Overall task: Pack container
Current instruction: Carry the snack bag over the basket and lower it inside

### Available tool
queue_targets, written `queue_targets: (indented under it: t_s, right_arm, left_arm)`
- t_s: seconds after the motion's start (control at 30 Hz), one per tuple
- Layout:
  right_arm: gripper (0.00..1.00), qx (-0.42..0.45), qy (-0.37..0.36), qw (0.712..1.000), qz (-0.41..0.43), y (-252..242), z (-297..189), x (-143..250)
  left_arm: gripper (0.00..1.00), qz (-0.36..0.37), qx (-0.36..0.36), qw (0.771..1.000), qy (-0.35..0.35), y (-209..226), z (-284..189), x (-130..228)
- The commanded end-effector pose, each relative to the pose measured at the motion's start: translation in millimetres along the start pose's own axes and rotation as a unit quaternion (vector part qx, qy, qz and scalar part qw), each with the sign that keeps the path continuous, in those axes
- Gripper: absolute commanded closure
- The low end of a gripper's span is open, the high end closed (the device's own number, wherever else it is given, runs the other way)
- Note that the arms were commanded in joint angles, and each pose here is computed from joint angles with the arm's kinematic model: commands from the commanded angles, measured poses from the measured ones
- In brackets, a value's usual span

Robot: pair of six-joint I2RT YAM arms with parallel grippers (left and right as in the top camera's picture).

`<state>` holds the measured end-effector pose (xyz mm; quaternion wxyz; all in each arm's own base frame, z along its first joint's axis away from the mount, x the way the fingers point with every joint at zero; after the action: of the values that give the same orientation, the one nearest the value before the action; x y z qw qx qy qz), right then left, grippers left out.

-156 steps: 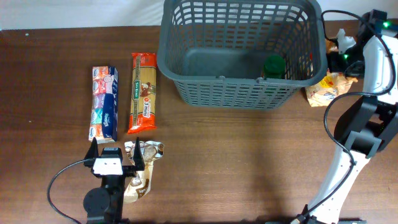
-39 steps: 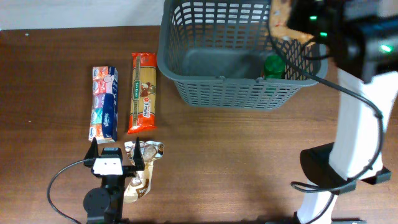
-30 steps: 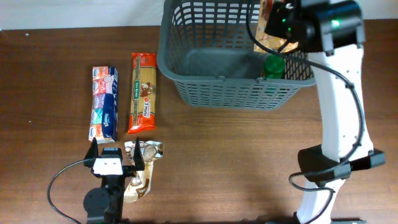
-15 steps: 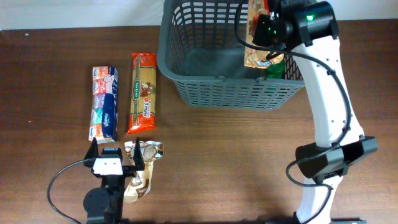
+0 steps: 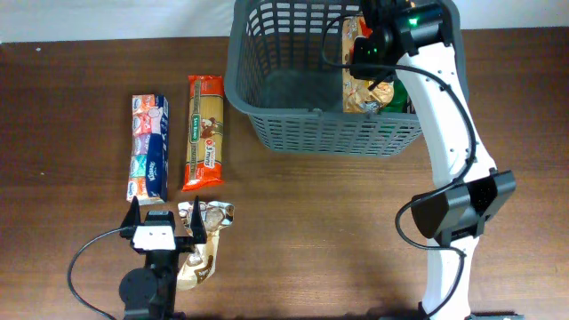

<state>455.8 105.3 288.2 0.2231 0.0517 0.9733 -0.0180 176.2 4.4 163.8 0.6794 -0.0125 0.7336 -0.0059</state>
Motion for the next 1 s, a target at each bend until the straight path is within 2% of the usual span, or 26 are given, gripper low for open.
queue_targets:
  t_s: [0.0, 0.27, 0.7, 0.97]
  right_arm:
    - [0.96, -0.021, -0.008, 1.000, -0.009, 6, -6, -2]
    - [0.96, -0.024, 0.025, 0.999, -0.019, 11, 4, 8]
    - [0.96, -0.019, 0.037, 0.999, -0.017, 12, 9, 12]
    - [0.96, -0.011, 0.059, 0.998, -0.021, 14, 28, 17]
  left_arm:
    - [0.01, -0.005, -0.006, 1.000, 0.000, 2, 0, 2]
    - [0.01, -0.005, -0.006, 1.000, 0.000, 2, 0, 2]
    - [0.01, -0.005, -0.006, 1.000, 0.000, 2, 0, 2]
    - [0.01, -0.005, -0.006, 1.000, 0.000, 2, 0, 2]
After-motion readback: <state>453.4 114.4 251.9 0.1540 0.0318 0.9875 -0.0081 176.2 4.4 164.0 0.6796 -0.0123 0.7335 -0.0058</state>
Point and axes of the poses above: each gripper's point midway between its finger pads, its own z axis out along the fingers, its own y axis along the line the jaws close on, x = y × z, the point moved 7 cm from there along -z, back along the fingers, and after that the axes turned 4 degrees about -z, right-handed, at the moved point
